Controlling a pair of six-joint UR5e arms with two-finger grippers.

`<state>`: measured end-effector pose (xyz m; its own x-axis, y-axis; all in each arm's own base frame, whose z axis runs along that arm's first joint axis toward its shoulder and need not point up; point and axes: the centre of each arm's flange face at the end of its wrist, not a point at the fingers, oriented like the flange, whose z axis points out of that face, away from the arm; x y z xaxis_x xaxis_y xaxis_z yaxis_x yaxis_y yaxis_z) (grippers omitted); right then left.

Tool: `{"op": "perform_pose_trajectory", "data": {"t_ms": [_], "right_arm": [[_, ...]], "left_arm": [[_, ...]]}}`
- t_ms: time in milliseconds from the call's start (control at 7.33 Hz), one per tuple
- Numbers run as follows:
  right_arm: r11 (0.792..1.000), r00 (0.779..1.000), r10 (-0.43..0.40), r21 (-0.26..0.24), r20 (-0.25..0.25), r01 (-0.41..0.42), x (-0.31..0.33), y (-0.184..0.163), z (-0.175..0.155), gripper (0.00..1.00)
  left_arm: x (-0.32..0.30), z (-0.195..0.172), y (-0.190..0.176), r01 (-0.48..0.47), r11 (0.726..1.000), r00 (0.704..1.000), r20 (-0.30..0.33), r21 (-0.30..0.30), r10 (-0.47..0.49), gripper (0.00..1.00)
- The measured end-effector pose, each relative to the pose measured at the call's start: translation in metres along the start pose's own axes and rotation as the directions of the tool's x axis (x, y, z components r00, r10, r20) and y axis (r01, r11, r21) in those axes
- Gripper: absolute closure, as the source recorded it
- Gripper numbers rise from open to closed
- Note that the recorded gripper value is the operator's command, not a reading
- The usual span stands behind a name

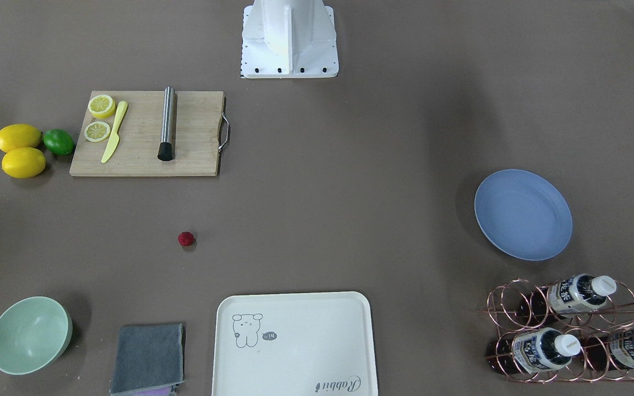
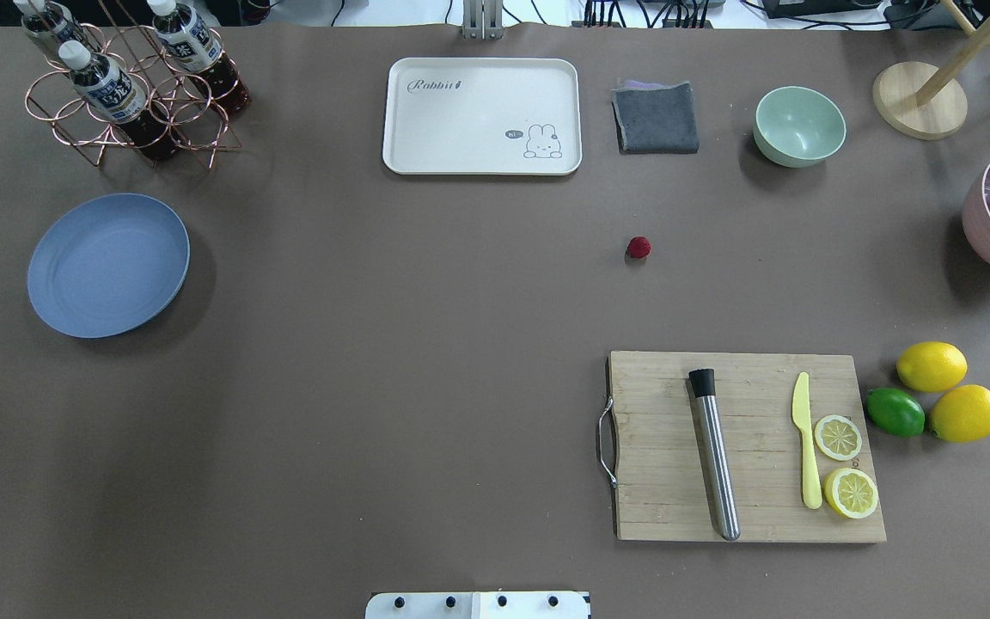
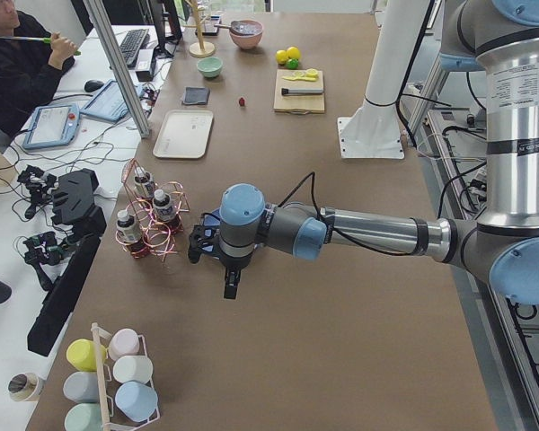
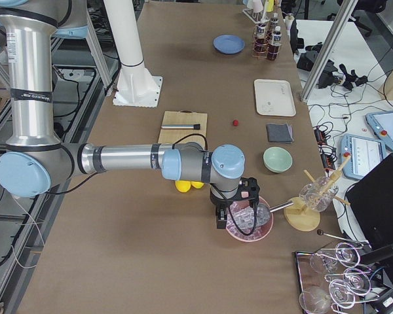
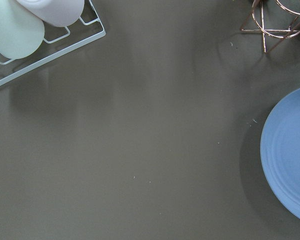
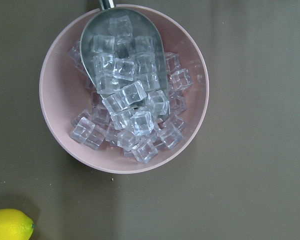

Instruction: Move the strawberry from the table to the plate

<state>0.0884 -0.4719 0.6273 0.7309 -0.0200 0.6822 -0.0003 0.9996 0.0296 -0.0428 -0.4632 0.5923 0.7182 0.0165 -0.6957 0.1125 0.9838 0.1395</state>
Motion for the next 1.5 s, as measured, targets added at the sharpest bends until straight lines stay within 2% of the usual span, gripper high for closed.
{"op": "perform_pose_trajectory", "data": {"t_ms": [1500], "right_arm": [[1.000, 1.000, 0.003, 0.005, -0.002, -0.003, 0.001, -0.003, -0.002, 0.00]], "left_arm": [[0.007, 0.006, -0.010, -0.026, 0.999, 1.000, -0.006, 0.019, 0.026, 0.02]]}}
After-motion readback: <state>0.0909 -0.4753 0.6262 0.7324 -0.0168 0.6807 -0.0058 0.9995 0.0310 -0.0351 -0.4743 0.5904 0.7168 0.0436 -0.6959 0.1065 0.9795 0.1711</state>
